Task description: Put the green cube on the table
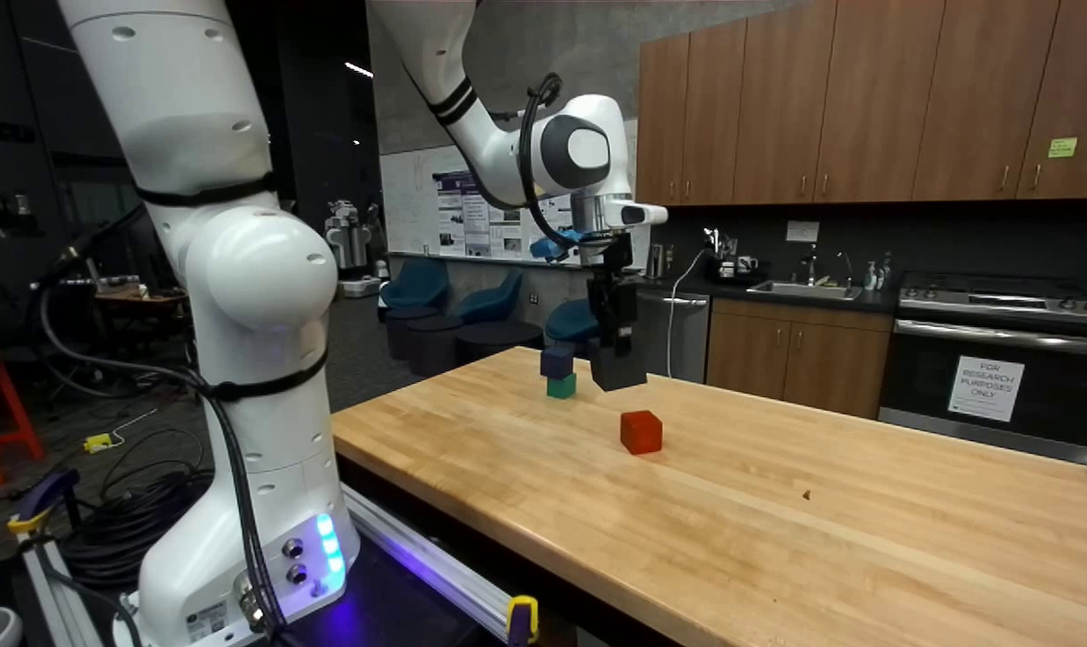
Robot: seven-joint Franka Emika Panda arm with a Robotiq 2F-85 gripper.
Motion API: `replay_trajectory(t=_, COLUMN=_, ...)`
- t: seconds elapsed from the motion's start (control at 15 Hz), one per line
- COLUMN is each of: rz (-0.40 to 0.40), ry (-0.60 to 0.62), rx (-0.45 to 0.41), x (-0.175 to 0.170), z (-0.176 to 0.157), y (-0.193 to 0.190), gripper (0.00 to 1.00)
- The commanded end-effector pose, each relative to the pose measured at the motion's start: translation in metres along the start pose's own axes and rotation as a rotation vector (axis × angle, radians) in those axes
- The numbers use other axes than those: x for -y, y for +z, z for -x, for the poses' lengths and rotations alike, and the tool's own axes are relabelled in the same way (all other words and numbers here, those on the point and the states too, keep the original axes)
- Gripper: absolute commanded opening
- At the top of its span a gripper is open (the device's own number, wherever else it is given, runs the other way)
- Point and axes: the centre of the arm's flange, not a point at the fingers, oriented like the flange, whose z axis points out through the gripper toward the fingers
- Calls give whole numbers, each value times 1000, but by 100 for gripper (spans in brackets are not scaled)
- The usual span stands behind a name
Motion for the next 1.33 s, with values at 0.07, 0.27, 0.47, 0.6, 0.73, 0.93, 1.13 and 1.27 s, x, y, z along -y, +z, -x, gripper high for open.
replay_trajectory(t=0.07, rz=-13, ry=-12, rx=-29, x=3, z=30, y=-20, gripper=49)
replay_trajectory(t=0.27, rz=-10, ry=-32, rx=-32, x=10, z=33, y=-20, gripper=49)
replay_trajectory(t=0.47, rz=-6, ry=-40, rx=-36, x=11, z=33, y=-20, gripper=49)
replay_trajectory(t=0.6, rz=-5, ry=-52, rx=-22, x=16, z=29, y=-11, gripper=74)
replay_trajectory(t=0.73, rz=-4, ry=-49, rx=-22, x=15, z=28, y=-11, gripper=74)
replay_trajectory(t=0.93, rz=-4, ry=-48, rx=-22, x=14, z=28, y=-11, gripper=74)
replay_trajectory(t=1.13, rz=-4, ry=-48, rx=-22, x=14, z=28, y=-11, gripper=74)
replay_trajectory(t=1.27, rz=-2, ry=-46, rx=-21, x=15, z=27, y=-9, gripper=49)
